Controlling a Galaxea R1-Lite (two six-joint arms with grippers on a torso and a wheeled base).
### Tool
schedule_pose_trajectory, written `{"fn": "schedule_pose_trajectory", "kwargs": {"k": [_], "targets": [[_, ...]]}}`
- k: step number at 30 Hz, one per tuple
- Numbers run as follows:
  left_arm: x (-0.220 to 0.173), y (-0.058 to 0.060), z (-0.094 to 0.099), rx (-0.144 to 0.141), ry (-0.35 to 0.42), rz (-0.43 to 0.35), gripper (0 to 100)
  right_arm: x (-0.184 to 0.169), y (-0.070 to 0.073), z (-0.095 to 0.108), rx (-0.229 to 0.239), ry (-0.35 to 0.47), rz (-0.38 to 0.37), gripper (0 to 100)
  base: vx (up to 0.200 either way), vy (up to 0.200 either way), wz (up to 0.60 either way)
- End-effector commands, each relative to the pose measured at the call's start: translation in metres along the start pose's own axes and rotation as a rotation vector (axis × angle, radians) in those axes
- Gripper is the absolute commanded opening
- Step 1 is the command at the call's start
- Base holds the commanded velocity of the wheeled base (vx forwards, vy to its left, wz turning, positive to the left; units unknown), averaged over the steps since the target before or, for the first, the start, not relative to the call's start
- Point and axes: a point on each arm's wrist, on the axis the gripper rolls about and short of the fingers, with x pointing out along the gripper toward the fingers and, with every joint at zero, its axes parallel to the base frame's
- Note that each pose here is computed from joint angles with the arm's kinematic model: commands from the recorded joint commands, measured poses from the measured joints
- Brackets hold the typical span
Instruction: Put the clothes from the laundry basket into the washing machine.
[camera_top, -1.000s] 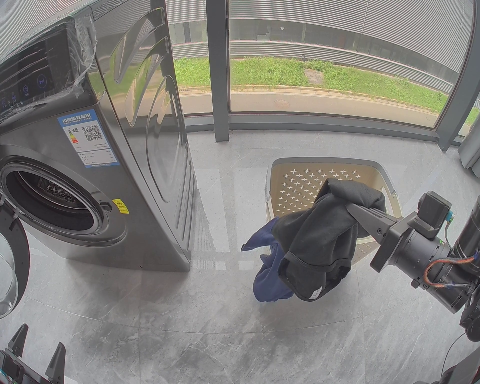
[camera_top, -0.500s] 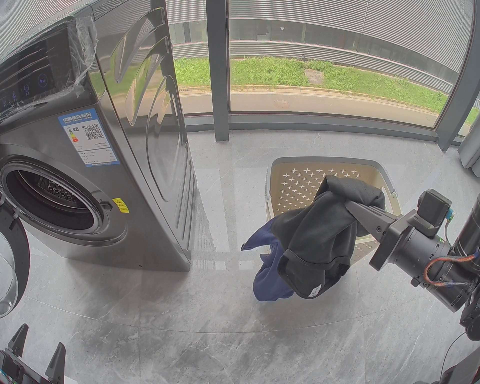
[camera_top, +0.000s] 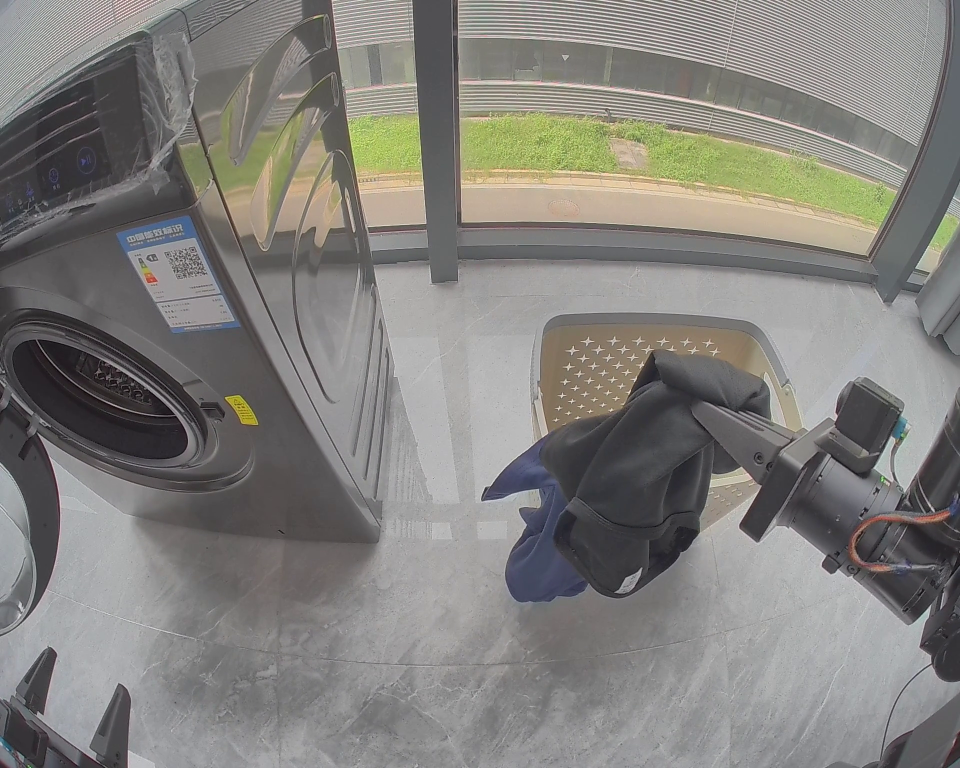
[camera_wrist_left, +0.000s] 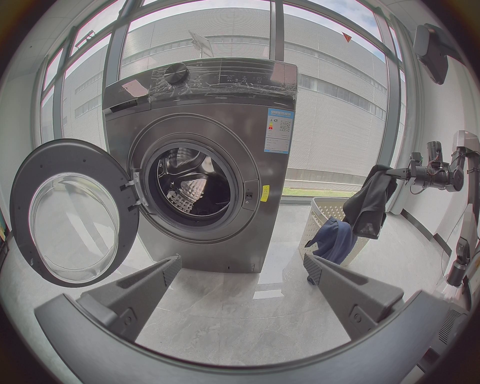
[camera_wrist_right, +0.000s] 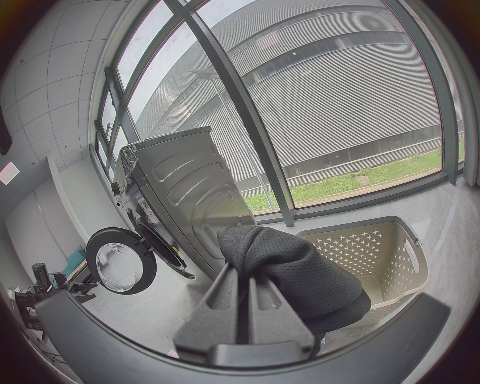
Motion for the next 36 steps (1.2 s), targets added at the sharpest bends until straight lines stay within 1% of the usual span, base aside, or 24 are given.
{"fn": "schedule_pose_trajectory", "kwargs": {"k": [1, 26, 32, 36], "targets": [[0.0002, 0.0002, -0.0043, 0.0, 0.003, 0.001, 100, 0.0009, 0.0002, -0.0014, -0.001, 0.005, 0.0, 0, 0.0, 0.2, 0.0], [0.0002, 0.0002, -0.0043, -0.001, 0.002, 0.002, 100, 0.0006, 0.0004, -0.0003, -0.005, 0.001, 0.001, 0, 0.0, 0.2, 0.0], [0.0002, 0.0002, -0.0043, -0.001, 0.002, 0.002, 100, 0.0006, 0.0004, -0.0003, -0.007, 0.001, 0.001, 0, 0.0, 0.0, 0.0], [0.0003, 0.0003, -0.0047, -0.001, 0.004, 0.001, 100, 0.0003, 0.0, -0.0018, -0.006, 0.007, 0.0, 0, -0.2, 0.0, 0.0]]}}
